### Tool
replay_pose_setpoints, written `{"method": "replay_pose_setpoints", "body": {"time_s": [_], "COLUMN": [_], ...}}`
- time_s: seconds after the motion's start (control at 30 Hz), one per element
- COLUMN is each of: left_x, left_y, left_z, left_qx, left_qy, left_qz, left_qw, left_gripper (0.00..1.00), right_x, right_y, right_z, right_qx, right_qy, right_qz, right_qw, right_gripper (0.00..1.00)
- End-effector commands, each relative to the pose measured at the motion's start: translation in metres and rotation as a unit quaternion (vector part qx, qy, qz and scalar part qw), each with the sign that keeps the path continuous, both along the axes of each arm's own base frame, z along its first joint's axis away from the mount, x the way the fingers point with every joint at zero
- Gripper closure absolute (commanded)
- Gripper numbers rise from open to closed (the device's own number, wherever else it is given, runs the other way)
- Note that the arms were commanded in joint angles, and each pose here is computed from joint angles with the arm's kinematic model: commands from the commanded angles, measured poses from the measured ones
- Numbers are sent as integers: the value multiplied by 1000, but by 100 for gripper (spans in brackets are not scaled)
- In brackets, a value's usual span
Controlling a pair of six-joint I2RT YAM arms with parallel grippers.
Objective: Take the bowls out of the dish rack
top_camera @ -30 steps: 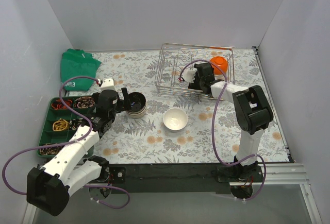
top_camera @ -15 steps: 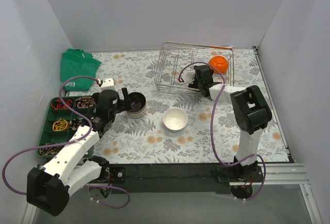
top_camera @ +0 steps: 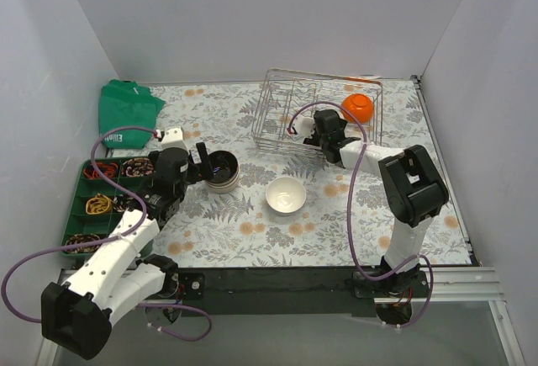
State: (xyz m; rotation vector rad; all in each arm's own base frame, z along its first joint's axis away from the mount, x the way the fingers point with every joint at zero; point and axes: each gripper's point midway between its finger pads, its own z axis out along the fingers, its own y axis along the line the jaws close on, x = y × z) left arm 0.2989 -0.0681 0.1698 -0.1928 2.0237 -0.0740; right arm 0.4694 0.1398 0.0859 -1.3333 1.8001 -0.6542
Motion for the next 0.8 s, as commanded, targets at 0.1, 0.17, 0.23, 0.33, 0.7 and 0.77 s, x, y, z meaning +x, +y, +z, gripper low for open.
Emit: {"method": "replay_pose_setpoints", "body": {"time_s": [0.1,0.17,0.23,0.33,0.7,0.77], "left_x": [-2,-2,-2,-3,-4,-3], "left_y": [-1,-1,-2,-1,-6,-8], "left_z": [9,10,11,12,16,18], "left_qx": [-8,-10,-11,-12,-22,-24], "left_qy": [-22,-24,-25,-27,-35,-37], "left_qz": [-3,-4,-6,-6,-19,-24], "left_qw": [1000,1000,1000,1000,999,999], "left_gripper": [2,2,2,2,2,2], "right_x": [0,2,2,3,0,-5], "right_y": [1,3,6,11,24,26], "right_z": [49,60,67,81,111,120], "right_qx": [69,88,104,138,260,287], "right_qy": [-50,-61,-67,-76,-75,-74], "right_qz": [-33,-38,-38,-40,-68,-70], "right_qw": [996,993,992,987,960,952], "right_gripper": [63,64,65,67,71,71]}}
